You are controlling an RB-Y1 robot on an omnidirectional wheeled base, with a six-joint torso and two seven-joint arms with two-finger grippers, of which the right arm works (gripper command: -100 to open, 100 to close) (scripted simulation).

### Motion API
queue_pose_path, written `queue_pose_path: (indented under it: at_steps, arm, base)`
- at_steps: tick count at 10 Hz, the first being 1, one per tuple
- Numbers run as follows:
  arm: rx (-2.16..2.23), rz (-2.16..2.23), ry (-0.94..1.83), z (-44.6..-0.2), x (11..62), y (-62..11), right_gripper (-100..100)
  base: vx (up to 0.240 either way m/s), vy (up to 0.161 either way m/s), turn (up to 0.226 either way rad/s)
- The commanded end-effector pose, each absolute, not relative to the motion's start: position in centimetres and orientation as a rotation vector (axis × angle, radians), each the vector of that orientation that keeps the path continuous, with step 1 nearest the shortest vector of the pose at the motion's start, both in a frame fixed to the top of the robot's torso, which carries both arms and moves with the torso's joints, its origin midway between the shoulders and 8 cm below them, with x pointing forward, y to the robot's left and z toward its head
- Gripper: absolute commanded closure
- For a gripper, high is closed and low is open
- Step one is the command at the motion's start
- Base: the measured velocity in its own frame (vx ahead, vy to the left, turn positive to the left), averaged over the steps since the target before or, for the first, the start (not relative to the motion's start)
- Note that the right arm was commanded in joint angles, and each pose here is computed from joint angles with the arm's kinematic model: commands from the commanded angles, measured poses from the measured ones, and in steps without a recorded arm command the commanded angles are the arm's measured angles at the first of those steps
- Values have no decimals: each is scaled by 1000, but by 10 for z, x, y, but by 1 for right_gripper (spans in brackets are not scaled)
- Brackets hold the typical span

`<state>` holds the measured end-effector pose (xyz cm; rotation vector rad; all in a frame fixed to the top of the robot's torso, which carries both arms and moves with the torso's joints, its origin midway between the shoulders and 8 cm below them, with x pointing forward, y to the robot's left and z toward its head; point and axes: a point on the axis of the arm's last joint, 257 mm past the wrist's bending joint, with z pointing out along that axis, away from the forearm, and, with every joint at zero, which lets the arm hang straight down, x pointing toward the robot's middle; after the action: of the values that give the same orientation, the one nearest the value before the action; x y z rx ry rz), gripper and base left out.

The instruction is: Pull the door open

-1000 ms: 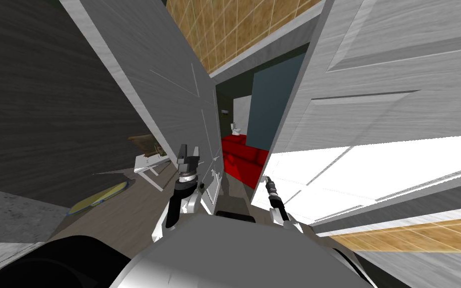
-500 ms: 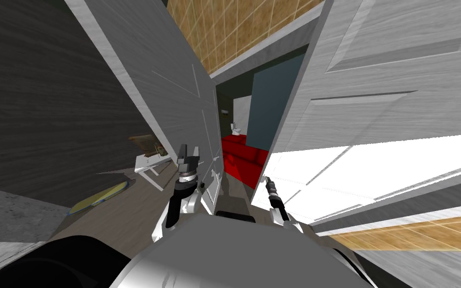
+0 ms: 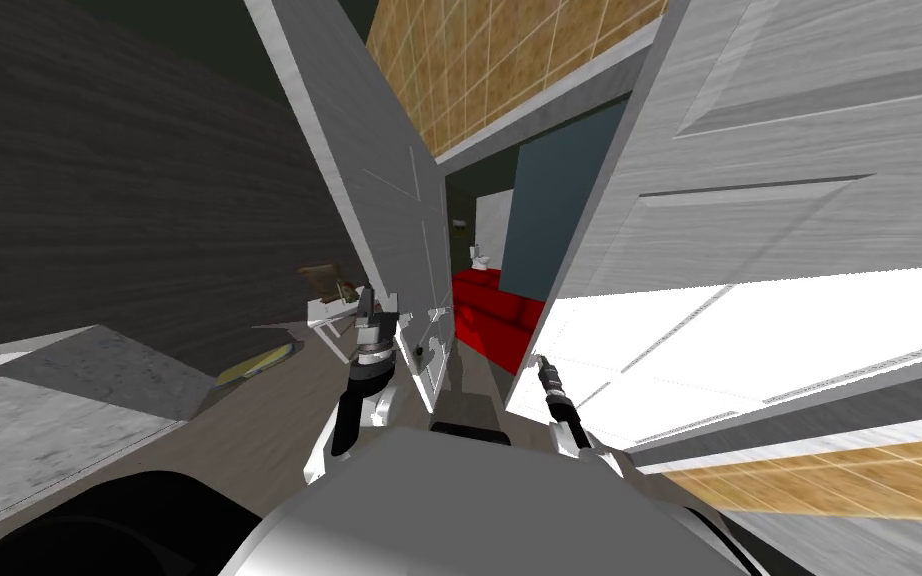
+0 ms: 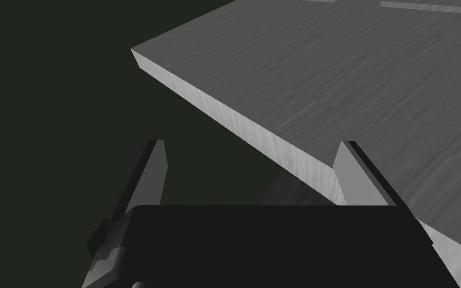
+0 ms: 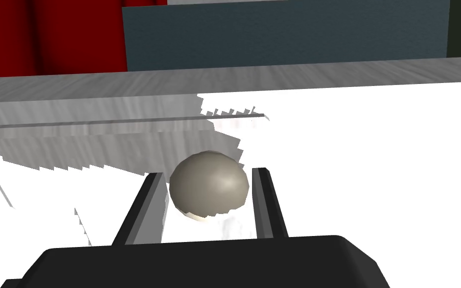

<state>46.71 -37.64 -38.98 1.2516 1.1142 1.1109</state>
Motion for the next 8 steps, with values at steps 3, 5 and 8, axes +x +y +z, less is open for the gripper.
queue_pose_path:
  at_steps: [3, 5, 8]
  arm:
    - [1252, 1135, 1135, -392, 456, -385, 100]
    - [1250, 1142, 1142, -392, 450, -394, 100]
    - [1232, 1172, 1177, -393, 447, -385, 100]
  base:
    - [-214, -46, 173]
    - [-213, -59, 162]
    - [-176, -54, 75]
